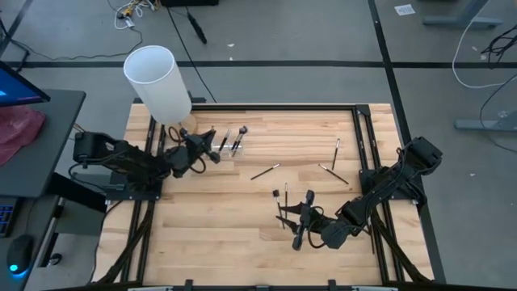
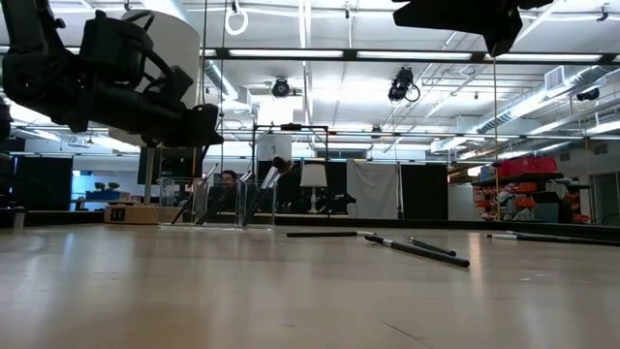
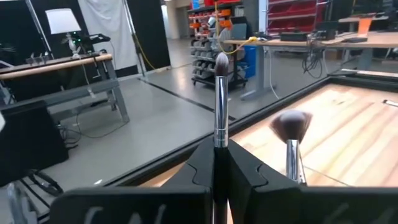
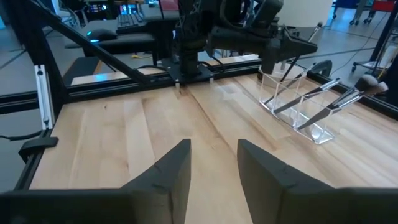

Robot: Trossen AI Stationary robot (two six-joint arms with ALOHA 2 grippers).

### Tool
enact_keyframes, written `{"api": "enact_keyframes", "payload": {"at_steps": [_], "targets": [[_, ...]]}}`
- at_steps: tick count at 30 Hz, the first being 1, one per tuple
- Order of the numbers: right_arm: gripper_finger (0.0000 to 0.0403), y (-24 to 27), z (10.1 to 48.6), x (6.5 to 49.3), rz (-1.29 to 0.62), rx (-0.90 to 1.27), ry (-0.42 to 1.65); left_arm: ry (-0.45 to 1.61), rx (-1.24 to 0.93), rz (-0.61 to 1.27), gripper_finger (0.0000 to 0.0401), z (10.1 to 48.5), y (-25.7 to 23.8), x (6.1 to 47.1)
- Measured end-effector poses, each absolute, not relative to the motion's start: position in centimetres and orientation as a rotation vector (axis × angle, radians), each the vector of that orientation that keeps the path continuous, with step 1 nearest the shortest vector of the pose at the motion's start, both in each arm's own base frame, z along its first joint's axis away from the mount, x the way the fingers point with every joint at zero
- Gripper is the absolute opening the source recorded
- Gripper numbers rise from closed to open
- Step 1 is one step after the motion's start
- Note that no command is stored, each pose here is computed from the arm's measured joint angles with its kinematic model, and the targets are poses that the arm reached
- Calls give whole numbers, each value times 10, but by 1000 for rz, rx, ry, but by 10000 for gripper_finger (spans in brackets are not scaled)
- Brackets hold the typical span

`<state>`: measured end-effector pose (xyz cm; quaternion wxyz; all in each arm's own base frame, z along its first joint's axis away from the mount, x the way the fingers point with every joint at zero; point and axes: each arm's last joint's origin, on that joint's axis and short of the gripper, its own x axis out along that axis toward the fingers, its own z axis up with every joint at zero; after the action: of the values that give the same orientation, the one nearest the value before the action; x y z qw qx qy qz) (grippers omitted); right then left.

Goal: Put items in baskets/containers
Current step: Put the eyeshadow brush into the transparent organizer

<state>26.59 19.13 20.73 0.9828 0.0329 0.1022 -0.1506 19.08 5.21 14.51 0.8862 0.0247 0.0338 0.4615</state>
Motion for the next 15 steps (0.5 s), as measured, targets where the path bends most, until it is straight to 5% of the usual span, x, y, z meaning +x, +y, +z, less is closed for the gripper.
{"api": "enact_keyframes", "payload": {"at_steps": [15], "targets": [[132, 191, 207, 266, -297, 66, 208, 194, -82, 1060, 21, 124, 62, 184]]}}
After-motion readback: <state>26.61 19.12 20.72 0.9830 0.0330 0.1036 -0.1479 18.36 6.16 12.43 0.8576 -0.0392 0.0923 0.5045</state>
